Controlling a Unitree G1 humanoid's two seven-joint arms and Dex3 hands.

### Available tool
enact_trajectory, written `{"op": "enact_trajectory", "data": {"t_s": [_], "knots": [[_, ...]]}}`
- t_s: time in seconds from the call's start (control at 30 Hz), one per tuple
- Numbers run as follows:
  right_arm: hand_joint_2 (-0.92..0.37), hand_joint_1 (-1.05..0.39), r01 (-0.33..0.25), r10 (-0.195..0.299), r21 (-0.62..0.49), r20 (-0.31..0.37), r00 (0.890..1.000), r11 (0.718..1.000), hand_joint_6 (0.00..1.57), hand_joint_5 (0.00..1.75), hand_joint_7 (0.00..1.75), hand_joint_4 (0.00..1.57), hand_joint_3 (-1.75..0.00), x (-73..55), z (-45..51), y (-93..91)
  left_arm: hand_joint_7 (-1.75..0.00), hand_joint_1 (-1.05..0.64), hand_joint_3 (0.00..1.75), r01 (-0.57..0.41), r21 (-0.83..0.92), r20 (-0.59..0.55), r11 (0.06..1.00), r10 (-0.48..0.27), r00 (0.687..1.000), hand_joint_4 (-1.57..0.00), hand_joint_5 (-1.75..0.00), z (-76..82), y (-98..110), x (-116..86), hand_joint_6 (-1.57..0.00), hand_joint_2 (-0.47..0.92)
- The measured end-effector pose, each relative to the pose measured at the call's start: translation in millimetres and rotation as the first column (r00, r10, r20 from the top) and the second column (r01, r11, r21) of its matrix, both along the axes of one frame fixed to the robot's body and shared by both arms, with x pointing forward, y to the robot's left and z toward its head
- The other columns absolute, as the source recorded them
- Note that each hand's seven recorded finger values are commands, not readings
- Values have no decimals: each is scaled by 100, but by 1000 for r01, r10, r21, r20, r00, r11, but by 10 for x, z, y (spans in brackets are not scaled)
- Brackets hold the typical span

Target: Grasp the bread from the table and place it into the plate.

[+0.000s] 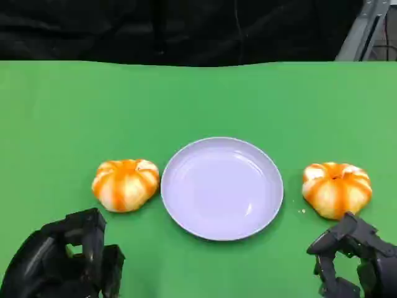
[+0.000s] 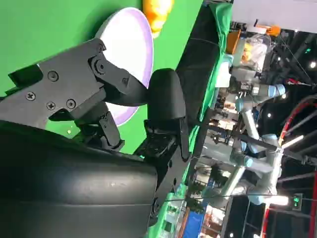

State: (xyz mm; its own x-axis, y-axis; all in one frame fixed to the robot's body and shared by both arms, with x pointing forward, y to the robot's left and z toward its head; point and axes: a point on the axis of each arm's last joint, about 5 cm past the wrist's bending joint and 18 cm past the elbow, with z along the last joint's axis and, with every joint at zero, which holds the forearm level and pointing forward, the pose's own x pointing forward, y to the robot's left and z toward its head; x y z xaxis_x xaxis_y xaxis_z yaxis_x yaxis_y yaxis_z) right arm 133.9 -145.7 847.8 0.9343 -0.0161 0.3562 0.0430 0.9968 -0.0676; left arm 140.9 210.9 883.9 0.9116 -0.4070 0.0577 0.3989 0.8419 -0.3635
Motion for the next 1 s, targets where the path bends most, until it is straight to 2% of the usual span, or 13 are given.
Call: {"op": "enact_trajectory", "data": {"t_s": [0.8, 0.83, 0.87, 0.93, 1.0], "knots": [[-67, -12, 4, -4, 1, -20, 1000, 1000, 73, 175, 150, 80, -92, -6, 4, -6, -175, 28, 175, -3, -1, -1, 1000, 3, 1000, -114, -175, -1, -9, 1, -97, 58], [-67, -11, 4, -4, 1, -20, 1000, 1000, 73, 175, 150, 80, -93, -6, 4, -6, -175, 30, 169, -3, -1, 0, 1000, 3, 1000, -99, -175, -1, -9, 1, -86, 51], [-67, -11, 4, -4, 0, -20, 1000, 1000, 73, 175, 150, 80, -93, -6, 4, -5, -175, 30, 166, -17, 25, 15, 1000, 17, 1000, -90, -175, 5, -12, 0, -79, 48], [-66, -12, 3, -3, 0, -20, 1000, 1000, 73, 175, 151, 80, -94, -5, 2, -5, -164, 20, 149, -87, 111, 98, 990, 76, 992, -66, -170, 34, -30, -5, -64, 41], [-66, -11, 3, -3, 0, -20, 1000, 1000, 73, 175, 151, 80, -95, -5, 1, -5, -127, 5, 115, -163, 198, 209, 967, 121, 970, -50, -142, 61, -44, -12, -62, 43]]}}
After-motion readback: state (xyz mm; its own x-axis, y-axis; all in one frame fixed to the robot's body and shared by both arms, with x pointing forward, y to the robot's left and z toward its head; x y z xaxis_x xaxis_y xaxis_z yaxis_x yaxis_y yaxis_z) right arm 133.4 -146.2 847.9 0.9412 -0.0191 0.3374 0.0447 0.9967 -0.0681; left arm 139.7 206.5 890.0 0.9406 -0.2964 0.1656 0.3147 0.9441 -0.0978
